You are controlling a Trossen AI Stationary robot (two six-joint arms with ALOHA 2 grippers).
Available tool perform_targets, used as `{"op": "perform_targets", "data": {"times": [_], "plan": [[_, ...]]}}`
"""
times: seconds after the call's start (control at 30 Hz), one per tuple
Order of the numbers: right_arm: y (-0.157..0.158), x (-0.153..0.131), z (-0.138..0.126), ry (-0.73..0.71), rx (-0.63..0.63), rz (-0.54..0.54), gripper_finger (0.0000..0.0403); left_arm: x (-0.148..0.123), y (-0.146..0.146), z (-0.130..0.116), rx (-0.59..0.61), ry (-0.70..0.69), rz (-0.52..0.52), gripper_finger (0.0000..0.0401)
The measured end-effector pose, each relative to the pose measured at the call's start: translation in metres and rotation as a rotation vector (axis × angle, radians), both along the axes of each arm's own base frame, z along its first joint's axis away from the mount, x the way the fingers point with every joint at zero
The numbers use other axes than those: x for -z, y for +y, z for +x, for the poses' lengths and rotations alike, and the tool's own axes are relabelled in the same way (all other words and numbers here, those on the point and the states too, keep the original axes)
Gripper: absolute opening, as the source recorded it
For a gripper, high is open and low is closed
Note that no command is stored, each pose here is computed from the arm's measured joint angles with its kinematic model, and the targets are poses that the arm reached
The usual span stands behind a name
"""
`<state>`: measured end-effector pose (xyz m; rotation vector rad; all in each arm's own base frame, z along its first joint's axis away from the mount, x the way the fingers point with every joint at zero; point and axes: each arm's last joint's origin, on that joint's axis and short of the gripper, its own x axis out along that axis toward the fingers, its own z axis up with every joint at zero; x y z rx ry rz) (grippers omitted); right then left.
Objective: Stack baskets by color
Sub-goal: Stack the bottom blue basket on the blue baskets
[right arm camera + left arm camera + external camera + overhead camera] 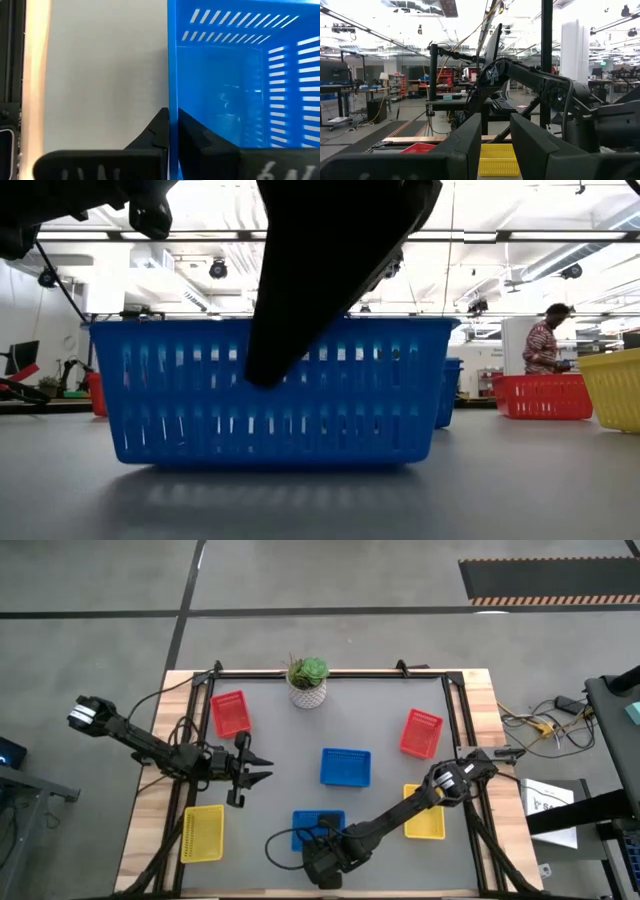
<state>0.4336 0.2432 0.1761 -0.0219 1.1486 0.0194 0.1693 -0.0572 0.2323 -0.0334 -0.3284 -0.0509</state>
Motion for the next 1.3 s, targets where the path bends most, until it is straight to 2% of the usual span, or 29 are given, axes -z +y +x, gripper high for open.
{"op": "perform_targets", "data": {"times": [0.27, 0.63, 0.9, 1.13, 1.3], "plan": [[-0.001, -0.017, -0.003, 0.036, -0.015, -0.026, 0.0009, 0.000, 0.000, 0.000, 0.000, 0.002, 0.000, 0.0088], [0.000, -0.061, -0.019, 0.121, -0.146, -0.127, 0.0009, 0.002, 0.000, 0.000, 0.001, 0.012, 0.003, 0.0088], [-0.017, -0.087, -0.034, 0.150, -0.124, -0.320, 0.0009, 0.002, 0.000, 0.000, 0.001, 0.013, 0.003, 0.0088], [-0.038, -0.115, -0.036, 0.087, -0.124, -0.384, 0.0009, 0.003, 0.000, 0.000, 0.001, 0.015, 0.005, 0.0088], [-0.056, -0.127, -0.031, 0.058, -0.122, -0.386, 0.0009, 0.003, 0.000, 0.000, 0.001, 0.015, 0.004, 0.0088]]}}
